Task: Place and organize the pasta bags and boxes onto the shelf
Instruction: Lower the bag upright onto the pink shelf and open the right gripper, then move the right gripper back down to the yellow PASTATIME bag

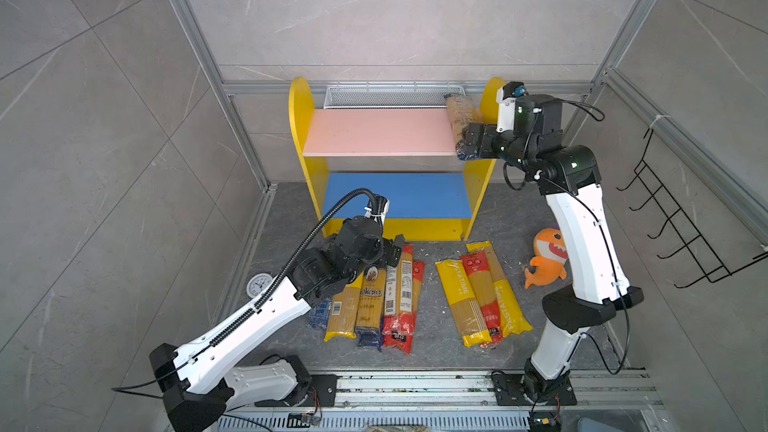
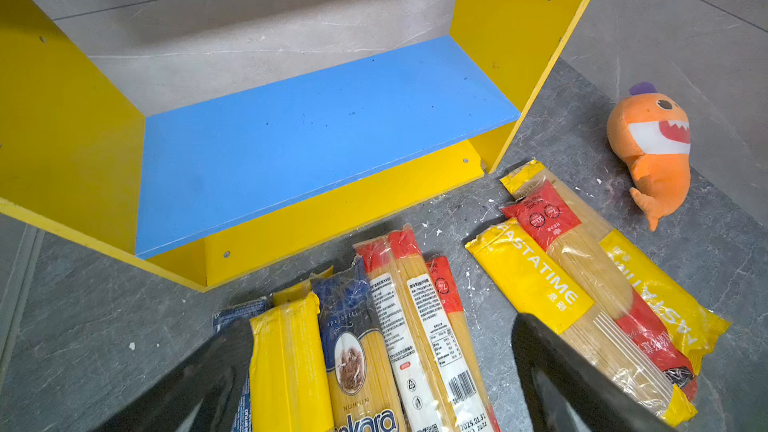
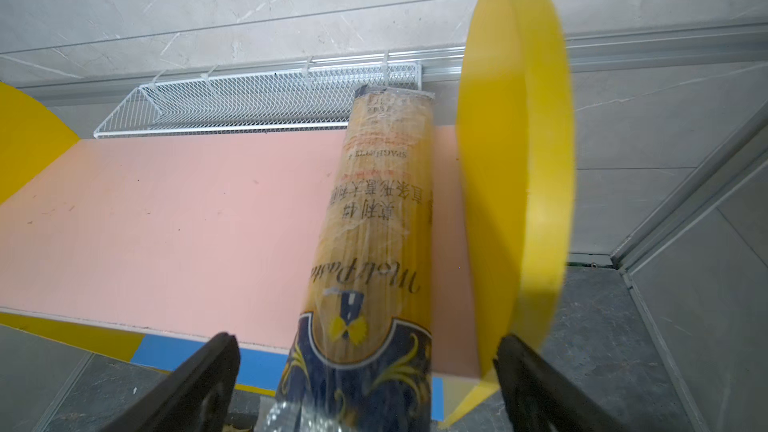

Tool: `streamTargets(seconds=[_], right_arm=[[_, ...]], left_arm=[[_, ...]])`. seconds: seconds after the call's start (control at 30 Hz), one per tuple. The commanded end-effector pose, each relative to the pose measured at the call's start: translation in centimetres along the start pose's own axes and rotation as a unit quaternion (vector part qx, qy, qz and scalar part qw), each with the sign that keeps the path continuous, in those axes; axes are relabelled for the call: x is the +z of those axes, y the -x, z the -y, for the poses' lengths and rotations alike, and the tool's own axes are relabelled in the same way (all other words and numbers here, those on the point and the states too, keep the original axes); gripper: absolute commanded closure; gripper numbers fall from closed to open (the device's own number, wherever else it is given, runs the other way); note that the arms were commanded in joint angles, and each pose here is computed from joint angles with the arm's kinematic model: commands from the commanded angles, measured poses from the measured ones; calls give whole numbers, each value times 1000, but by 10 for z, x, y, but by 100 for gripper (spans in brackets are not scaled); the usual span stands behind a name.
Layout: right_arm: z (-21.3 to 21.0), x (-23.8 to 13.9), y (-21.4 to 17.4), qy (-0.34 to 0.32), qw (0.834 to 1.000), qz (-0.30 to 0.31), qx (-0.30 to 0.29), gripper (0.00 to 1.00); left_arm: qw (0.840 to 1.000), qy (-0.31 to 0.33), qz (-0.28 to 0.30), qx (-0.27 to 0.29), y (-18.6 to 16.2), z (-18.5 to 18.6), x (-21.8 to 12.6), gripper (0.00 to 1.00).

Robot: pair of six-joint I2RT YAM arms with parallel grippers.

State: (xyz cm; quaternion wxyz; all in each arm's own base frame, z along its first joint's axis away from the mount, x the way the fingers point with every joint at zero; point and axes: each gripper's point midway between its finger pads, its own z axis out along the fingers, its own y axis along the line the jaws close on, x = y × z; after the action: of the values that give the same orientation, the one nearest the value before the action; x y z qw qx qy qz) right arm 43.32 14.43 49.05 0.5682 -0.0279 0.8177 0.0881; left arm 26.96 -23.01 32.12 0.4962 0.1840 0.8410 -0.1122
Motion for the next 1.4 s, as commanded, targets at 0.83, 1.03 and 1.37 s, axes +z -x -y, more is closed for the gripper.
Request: streamTargets(seconds=[0.83, 1.03, 1.37], right_arm=[[12, -99, -361, -13, 961, -272, 50, 0], [17, -100, -414, -29, 946, -318, 51, 0], [8, -98, -487, -31, 926, -370, 66, 1]], left_arm=[[991, -6, -58, -122, -115, -18, -5, 3], [987, -23, -73, -143, -140, -8, 5, 3], [986, -27, -87, -136, -161, 3, 16, 3]])
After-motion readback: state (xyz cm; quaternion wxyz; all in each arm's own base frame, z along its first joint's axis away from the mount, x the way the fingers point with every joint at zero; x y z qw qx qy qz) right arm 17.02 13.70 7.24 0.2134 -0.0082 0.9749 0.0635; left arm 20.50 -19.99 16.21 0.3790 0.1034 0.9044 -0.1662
